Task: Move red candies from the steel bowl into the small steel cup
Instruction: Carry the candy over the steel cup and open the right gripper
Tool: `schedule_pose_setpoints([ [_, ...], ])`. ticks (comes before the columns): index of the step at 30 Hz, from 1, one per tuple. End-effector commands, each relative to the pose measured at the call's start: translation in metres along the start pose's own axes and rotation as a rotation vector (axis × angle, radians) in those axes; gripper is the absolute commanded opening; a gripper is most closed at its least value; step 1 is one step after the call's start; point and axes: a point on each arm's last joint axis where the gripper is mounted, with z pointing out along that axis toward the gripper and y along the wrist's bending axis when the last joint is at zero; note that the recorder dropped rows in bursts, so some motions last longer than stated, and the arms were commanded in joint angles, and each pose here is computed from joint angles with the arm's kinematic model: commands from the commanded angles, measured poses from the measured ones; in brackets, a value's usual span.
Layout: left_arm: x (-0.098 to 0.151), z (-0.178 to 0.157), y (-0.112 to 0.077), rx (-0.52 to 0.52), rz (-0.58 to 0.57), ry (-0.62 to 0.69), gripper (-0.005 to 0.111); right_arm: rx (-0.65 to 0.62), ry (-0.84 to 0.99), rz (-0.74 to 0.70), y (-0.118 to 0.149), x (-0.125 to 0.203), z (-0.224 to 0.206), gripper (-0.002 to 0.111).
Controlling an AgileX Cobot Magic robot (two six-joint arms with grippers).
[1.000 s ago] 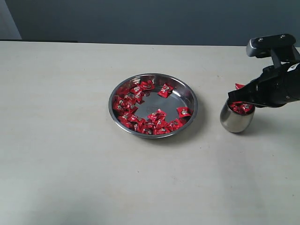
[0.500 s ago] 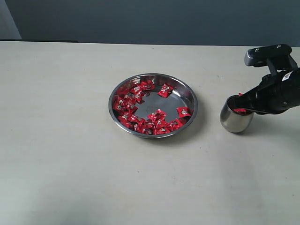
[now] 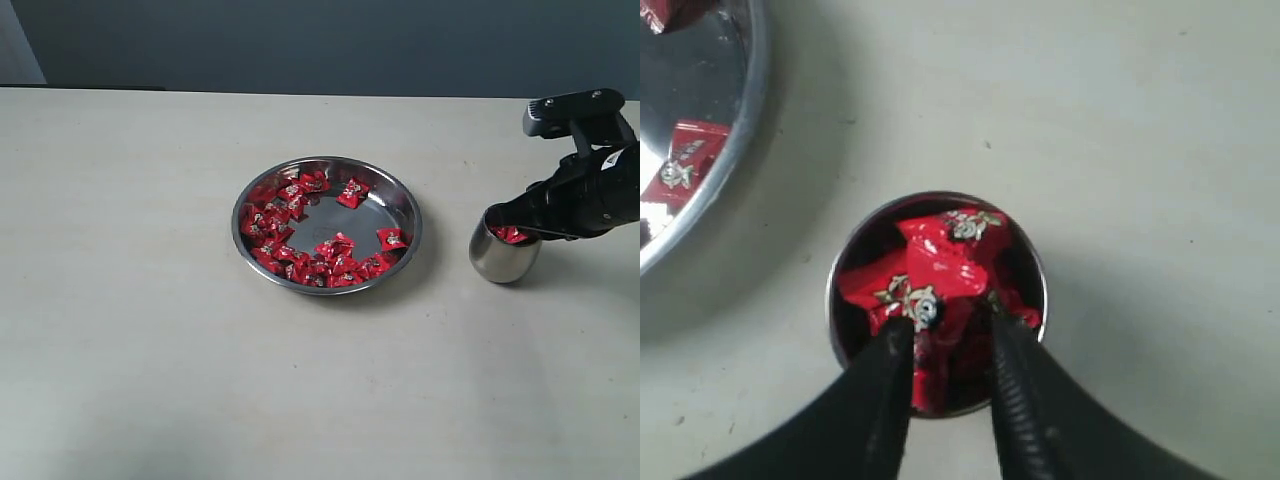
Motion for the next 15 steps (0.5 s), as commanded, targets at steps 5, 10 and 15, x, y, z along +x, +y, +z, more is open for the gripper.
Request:
schedule_pose_setpoints([
  [5, -0.001, 0.0, 0.0, 0.0, -0.005, -0.012, 0.0, 0.041, -0.134, -0.001, -0.005, -0.012, -0.007, 0.029],
  [10, -0.001, 0.0, 0.0, 0.0, -0.005, -0.012, 0.0, 0.064, -0.235, 0.002, -0.006, -0.021, -0.017, 0.029],
  [15, -0.001, 0.0, 0.0, 0.0, -0.005, -0.012, 0.0, 0.078, -0.306, 0.006, -0.007, -0.029, -0.026, 0.029],
])
